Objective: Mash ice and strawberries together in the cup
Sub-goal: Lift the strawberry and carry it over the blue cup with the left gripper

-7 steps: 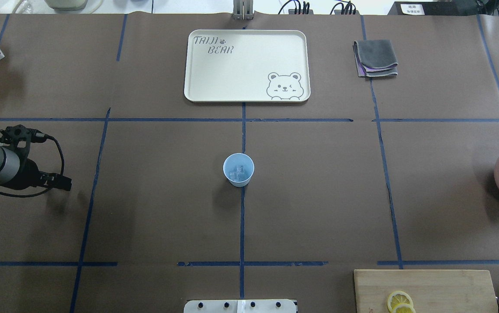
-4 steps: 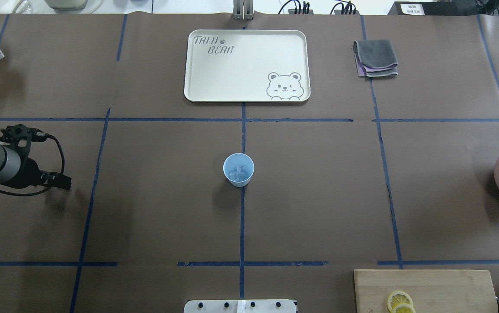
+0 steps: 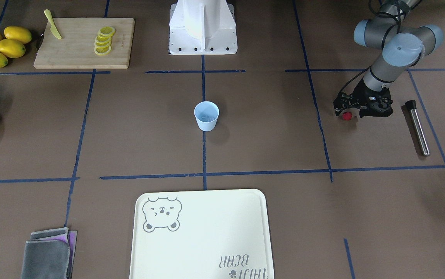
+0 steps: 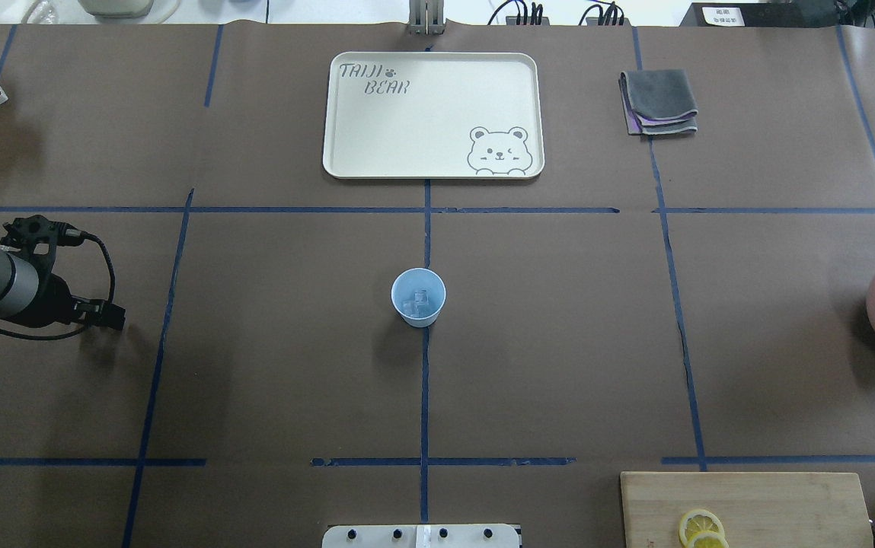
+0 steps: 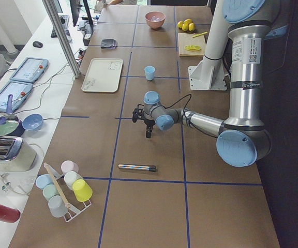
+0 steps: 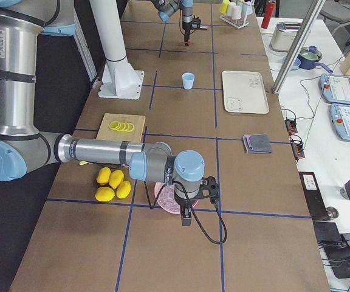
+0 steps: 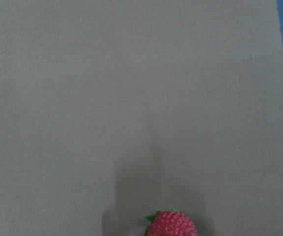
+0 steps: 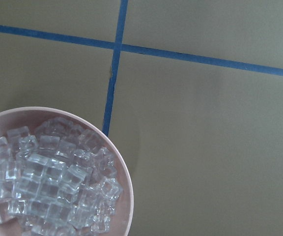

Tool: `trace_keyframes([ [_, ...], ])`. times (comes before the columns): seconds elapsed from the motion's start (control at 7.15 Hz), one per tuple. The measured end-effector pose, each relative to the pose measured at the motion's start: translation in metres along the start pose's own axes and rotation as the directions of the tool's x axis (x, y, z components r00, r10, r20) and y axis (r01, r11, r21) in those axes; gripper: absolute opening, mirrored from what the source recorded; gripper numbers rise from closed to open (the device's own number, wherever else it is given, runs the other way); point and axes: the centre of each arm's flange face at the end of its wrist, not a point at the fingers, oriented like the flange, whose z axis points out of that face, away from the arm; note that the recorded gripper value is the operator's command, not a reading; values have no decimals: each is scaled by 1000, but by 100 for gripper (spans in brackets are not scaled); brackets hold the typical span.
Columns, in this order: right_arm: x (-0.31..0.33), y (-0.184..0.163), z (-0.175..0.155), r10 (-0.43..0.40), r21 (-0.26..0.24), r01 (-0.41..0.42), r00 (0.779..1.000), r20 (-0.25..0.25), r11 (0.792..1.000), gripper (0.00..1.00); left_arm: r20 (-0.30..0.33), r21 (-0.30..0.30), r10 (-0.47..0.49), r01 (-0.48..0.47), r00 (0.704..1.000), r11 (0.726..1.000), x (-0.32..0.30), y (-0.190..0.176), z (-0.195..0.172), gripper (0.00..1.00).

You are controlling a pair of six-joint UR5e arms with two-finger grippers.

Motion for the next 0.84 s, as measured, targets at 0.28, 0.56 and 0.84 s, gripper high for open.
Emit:
trace_keyframes([
  [0.28, -1, -1, -1, -3, 3, 3, 1000, -1, 1000, 100, -2, 5, -2, 2, 1000, 1000, 1, -3, -1, 3],
  [0.56, -2, -1, -2, -4, 4, 4, 1000, -1, 1000, 100, -2, 19, -15, 15, 1000, 1000, -4, -9, -9, 0],
  [0.84, -2, -1, -2, -5, 4, 5, 1000, -1, 1000, 100, 11, 13, -31, 31, 999, 999, 9, -18, -27, 0],
])
